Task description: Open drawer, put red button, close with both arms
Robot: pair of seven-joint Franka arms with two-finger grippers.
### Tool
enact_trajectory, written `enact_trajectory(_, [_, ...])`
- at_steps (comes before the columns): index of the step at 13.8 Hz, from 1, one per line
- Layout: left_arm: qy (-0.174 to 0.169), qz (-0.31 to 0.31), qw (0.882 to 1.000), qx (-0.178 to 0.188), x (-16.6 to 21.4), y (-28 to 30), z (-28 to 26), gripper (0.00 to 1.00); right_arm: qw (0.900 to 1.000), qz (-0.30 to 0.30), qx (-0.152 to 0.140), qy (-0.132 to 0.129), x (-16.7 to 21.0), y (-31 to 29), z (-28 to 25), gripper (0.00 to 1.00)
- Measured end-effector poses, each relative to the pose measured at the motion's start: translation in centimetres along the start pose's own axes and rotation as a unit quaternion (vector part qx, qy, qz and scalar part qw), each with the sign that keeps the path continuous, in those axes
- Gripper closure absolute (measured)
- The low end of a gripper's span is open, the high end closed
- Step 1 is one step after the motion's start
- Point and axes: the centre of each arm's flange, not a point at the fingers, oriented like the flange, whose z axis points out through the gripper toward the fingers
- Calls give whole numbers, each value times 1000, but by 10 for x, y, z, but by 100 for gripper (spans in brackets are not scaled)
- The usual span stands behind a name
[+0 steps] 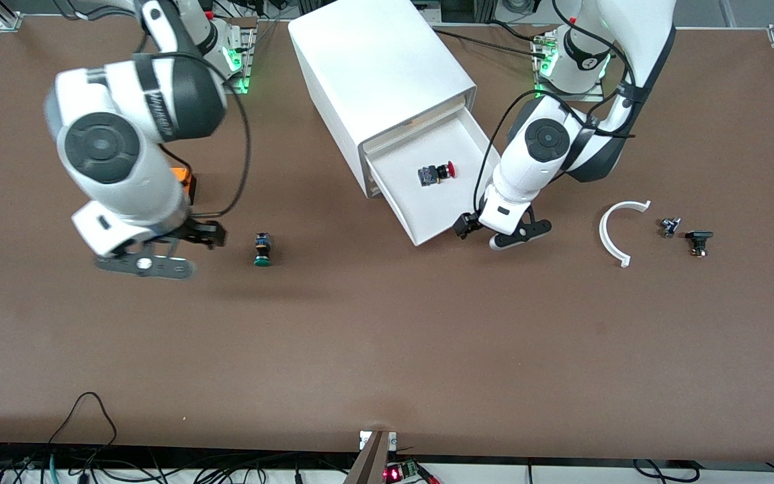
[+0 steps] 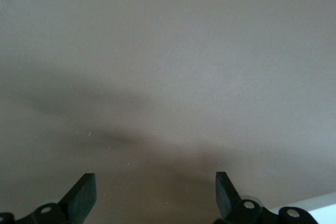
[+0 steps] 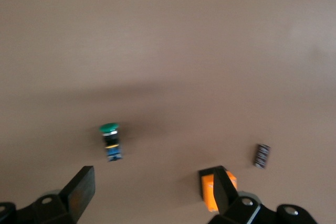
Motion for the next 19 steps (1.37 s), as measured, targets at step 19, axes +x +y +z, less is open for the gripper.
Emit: enact_trajectory(19, [-64,89,994,6,-176,58,15,0,995,0,101,-24,-49,227,22,0])
